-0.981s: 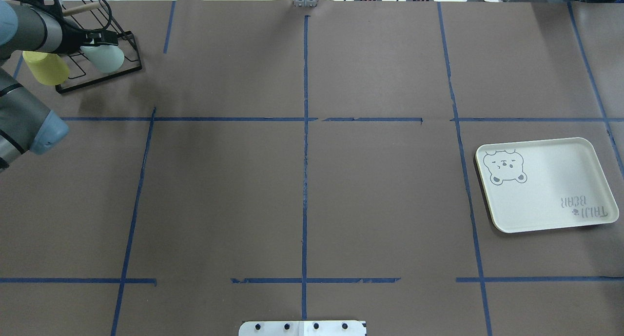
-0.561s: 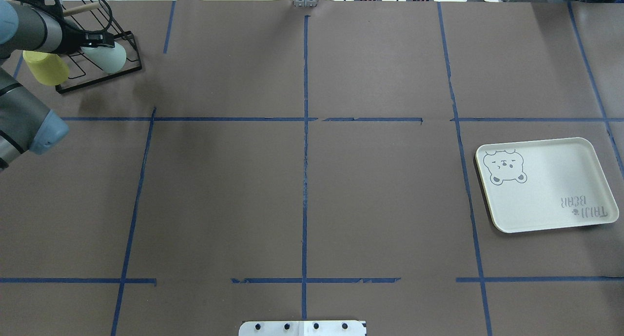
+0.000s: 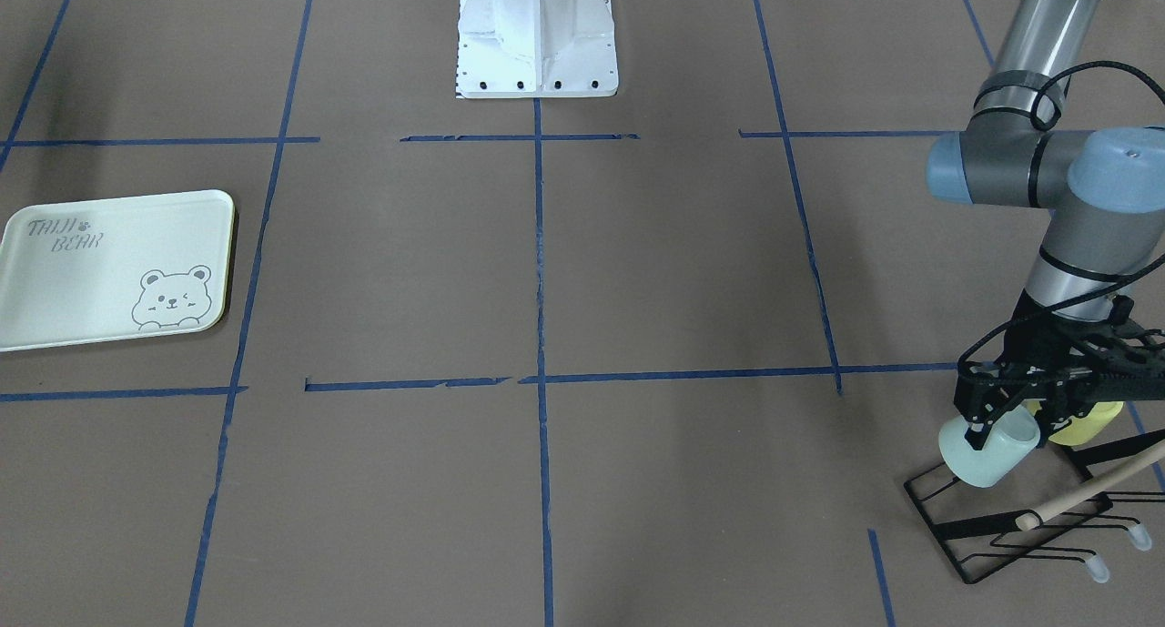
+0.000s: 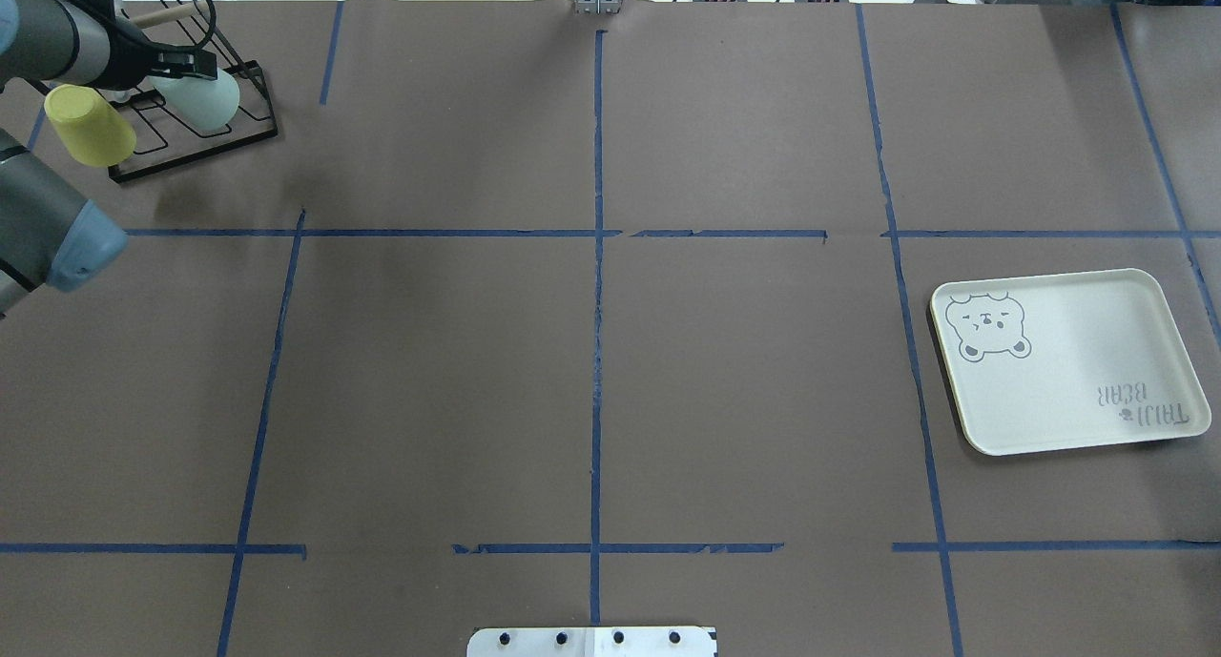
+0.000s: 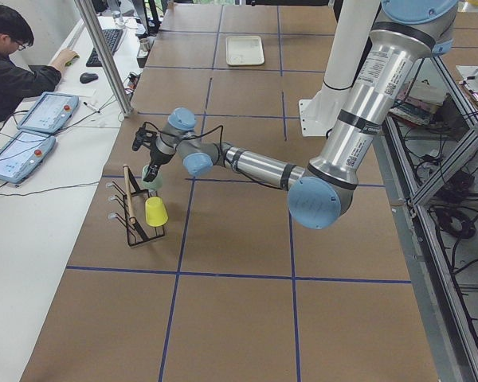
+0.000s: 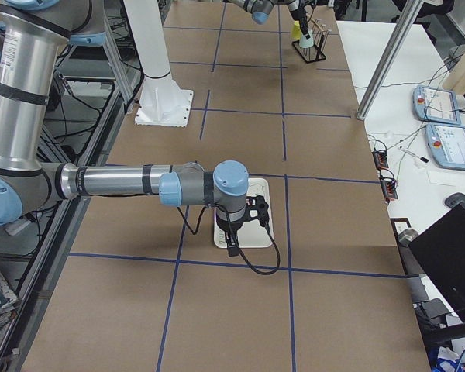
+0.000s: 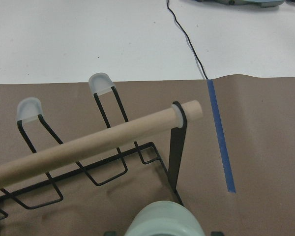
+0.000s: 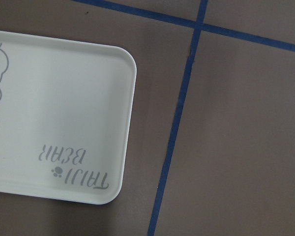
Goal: Left arm grabs green cup and hands to right arm on tray
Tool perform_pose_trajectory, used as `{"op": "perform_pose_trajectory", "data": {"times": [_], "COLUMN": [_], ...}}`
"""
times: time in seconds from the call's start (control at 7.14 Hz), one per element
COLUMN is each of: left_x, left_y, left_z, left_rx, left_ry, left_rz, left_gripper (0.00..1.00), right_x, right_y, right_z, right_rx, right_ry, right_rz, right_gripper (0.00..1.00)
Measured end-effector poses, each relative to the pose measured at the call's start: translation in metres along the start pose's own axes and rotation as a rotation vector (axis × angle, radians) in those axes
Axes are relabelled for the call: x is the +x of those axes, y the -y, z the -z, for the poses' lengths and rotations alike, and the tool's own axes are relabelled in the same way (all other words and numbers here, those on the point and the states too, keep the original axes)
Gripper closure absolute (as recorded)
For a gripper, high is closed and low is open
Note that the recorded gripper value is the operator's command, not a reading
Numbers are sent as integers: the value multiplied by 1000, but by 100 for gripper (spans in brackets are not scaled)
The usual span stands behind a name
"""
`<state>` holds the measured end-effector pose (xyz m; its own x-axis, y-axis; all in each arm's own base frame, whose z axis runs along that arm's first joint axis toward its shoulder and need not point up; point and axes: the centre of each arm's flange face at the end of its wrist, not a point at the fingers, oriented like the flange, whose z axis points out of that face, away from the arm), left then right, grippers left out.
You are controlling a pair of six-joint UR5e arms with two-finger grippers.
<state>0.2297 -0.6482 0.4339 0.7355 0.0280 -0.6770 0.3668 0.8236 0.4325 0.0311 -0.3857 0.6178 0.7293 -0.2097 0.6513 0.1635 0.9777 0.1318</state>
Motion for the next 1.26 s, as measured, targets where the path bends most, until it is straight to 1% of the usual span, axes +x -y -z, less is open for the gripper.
{"op": "perform_pose_trajectory", "data": {"times": [0.14,0.42,0.56,0.7,0.84,0.98,1.12,1.26], "left_x": [6,20,25,31,41,59,80,103], "left_y": [13,39,45,48,44,33,19,4], "left_z": [28,107,136,151,153,149,143,139], "left_rx": [1,-4,-3,1,0,-4,-5,-11], "left_ry": [18,72,87,88,76,43,-6,-61], "left_rz": [-22,-52,-48,-17,43,114,185,257], "left_gripper": [67,67,67,67,67,67,66,66], "right_x": [0,0,-1,-3,-6,-11,-21,-35], "right_y": [0,0,2,8,13,18,24,33], "right_z": [0,0,1,4,7,9,14,22], "right_rx": [0,0,4,17,37,66,113,183], "right_ry": [0,0,0,-1,3,23,55,97], "right_rz": [0,0,4,16,25,21,5,-27], "right_gripper": [0,0,0,0,0,0,0,0]}}
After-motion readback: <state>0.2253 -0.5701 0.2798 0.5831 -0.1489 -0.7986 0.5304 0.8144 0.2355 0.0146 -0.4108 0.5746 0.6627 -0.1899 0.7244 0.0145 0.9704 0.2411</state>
